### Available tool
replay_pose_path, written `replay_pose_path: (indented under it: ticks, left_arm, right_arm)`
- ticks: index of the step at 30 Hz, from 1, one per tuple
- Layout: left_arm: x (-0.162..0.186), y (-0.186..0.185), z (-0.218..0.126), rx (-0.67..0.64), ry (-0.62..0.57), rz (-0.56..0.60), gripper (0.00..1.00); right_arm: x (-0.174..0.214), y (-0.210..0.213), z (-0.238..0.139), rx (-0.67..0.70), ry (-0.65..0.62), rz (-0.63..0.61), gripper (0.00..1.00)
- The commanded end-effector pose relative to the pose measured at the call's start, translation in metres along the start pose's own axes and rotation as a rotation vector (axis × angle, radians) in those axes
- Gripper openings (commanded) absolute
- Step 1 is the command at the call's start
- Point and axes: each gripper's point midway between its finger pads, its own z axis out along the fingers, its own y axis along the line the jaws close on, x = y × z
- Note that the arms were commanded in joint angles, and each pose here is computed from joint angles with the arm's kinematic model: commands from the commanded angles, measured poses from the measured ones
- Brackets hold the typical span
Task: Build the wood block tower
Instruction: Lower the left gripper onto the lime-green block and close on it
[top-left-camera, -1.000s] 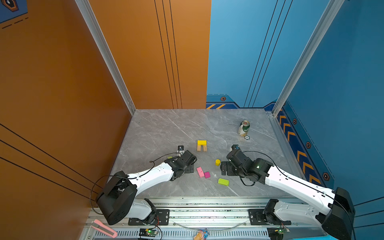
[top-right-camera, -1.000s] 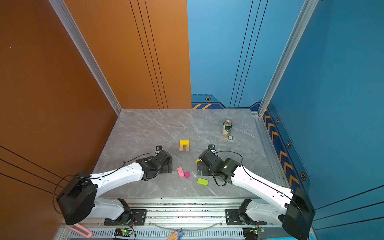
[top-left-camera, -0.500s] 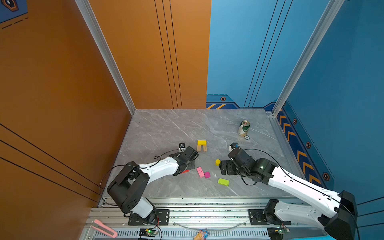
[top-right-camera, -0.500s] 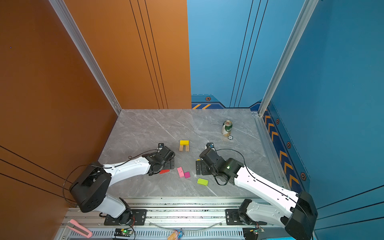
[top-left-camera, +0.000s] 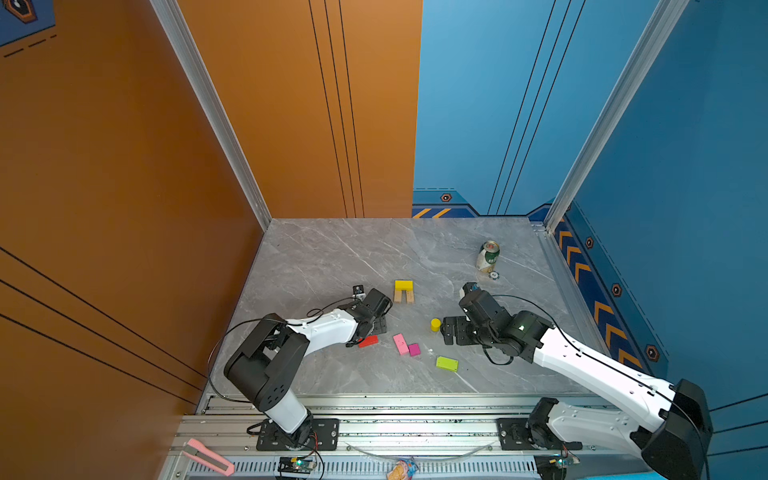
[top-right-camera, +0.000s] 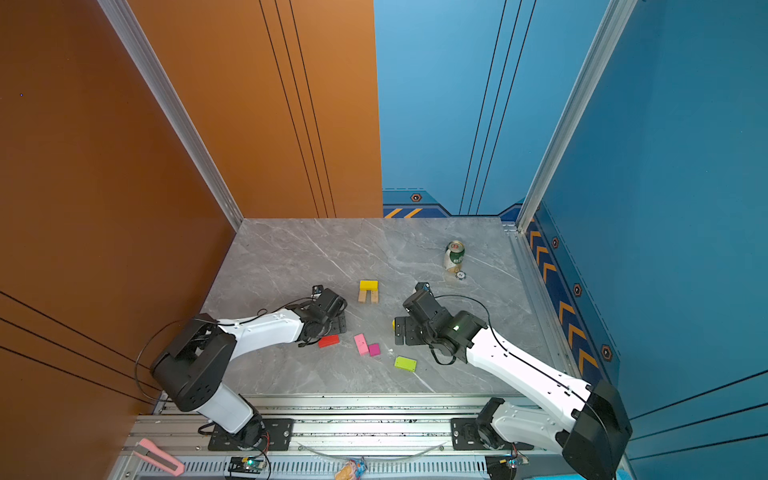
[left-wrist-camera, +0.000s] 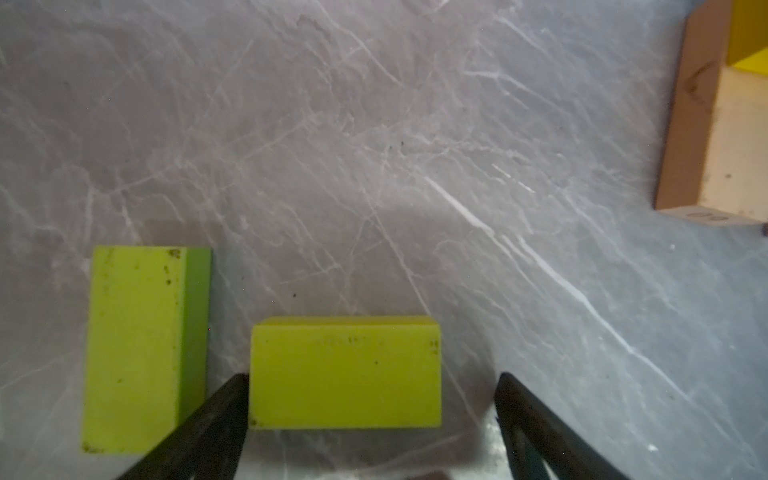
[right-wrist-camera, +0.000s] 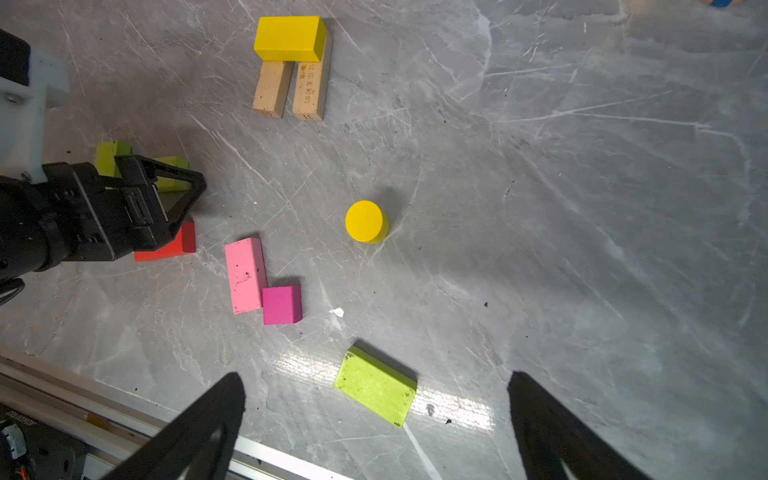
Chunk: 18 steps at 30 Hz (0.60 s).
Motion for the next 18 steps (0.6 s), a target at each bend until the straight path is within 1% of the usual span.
replay_pose_path:
  ticks: [1, 3, 4, 5, 10, 15, 18]
  left_arm:
    - [-0.0048, -0.0054, 0.0033, 0.020, 0.014, -0.023, 0.88]
    - [-0.0052, -0.0040, 0.0042, 0.015, 0.016, -0.025, 0.87]
    - [-0.0051, -0.0046, 0.0046, 0.016, 0.017, -0.024, 0.83]
    - [-0.0051, -0.0039, 0.0050, 0.013, 0.017, -0.024, 0.82]
    - [-0.0035, -0.0013, 0.0061, -0.004, 0.022, -0.017, 0.74]
    - [-0.0039, 0.0002, 0.0064, -0.016, 0.023, -0.009, 0.62]
    - [-0.0040, -0.0020, 0.0056, -0.011, 0.026, -0.006, 0.60]
  right_arm:
    - [-0.0071, 0.0053, -0.0001, -0.026, -0.008, -0.010, 1.00]
    - [-0.0079, 0.0049, 0.0008, -0.026, -0.005, -0.010, 1.00]
    - [-0.0077, 0.0044, 0.0015, -0.026, -0.003, -0.010, 1.00]
    - [-0.0085, 0.0044, 0.0015, -0.026, -0.003, -0.009, 1.00]
    - [-0.0097, 0.0026, 0.0028, -0.025, 0.000, -0.005, 1.00]
    - [-0.0083, 0.0020, 0.0056, -0.024, 0.008, -0.004, 1.00]
    - [-0.0081, 0.0024, 0.0062, -0.027, 0.010, -0.004, 1.00]
